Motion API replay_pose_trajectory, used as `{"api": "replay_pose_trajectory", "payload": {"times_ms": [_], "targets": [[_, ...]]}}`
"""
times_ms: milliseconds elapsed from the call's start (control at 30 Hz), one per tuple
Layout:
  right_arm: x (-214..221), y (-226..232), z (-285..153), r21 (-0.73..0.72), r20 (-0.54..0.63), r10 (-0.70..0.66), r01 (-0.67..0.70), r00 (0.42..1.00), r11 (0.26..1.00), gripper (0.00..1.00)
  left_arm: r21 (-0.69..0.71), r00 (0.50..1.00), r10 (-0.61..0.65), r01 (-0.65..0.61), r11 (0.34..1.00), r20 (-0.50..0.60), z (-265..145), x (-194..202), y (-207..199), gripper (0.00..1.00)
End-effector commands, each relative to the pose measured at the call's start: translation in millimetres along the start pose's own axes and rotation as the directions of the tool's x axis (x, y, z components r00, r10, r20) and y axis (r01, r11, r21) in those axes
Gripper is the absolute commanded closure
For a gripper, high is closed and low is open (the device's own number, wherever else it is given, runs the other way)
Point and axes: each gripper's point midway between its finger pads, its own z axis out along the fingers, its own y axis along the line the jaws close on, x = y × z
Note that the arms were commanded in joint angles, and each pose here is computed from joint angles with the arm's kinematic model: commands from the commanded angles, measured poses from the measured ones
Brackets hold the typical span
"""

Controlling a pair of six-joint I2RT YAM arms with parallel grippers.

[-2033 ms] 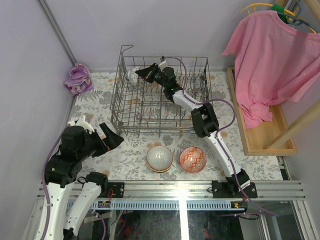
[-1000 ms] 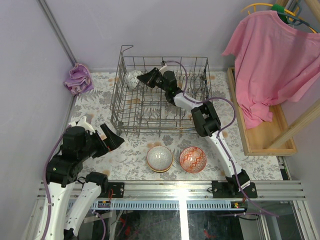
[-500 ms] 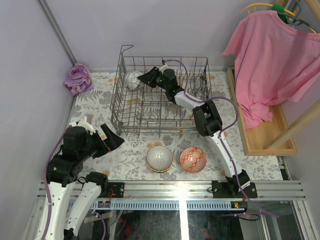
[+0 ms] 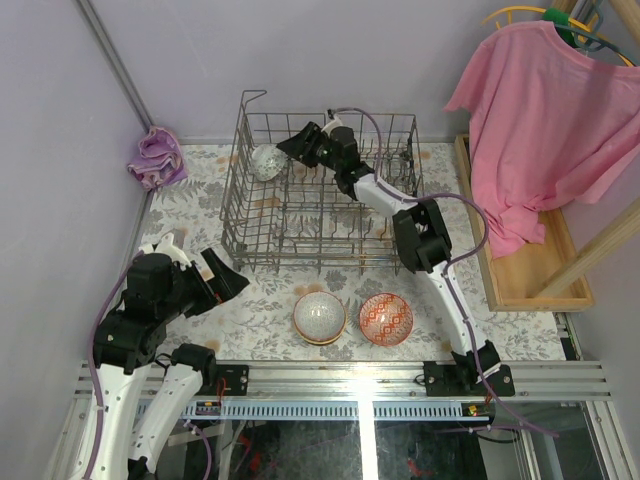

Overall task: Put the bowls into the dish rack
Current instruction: Turn the bowl upside down on the dish rack.

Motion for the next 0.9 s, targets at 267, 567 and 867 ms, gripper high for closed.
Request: {"api": "replay_pose_trajectory", "payload": {"times_ms": [267, 567, 867], "targets": [[-71, 101, -31, -0.083, 0.091, -0.217, 0.225, 0.972, 0.971, 0.29, 0.066, 0.999, 0.01, -0.008, 0.998, -0.039, -8, 8, -12, 0.0], [-74, 152, -76, -0.097, 0.002, -0.302, 0.301, 0.953, 0.949, 0.0, 0.06, 1.0, 0.028, -0.027, 0.998, -0.002, -17, -2, -16, 0.0], [-70, 173, -164, -0.057, -0.195, -0.07, 0.059, 0.978, 0.997, 0.0, 0.044, 0.997, 0.05, -0.053, 0.998, 0.061, -35, -16, -21, 0.0]]}}
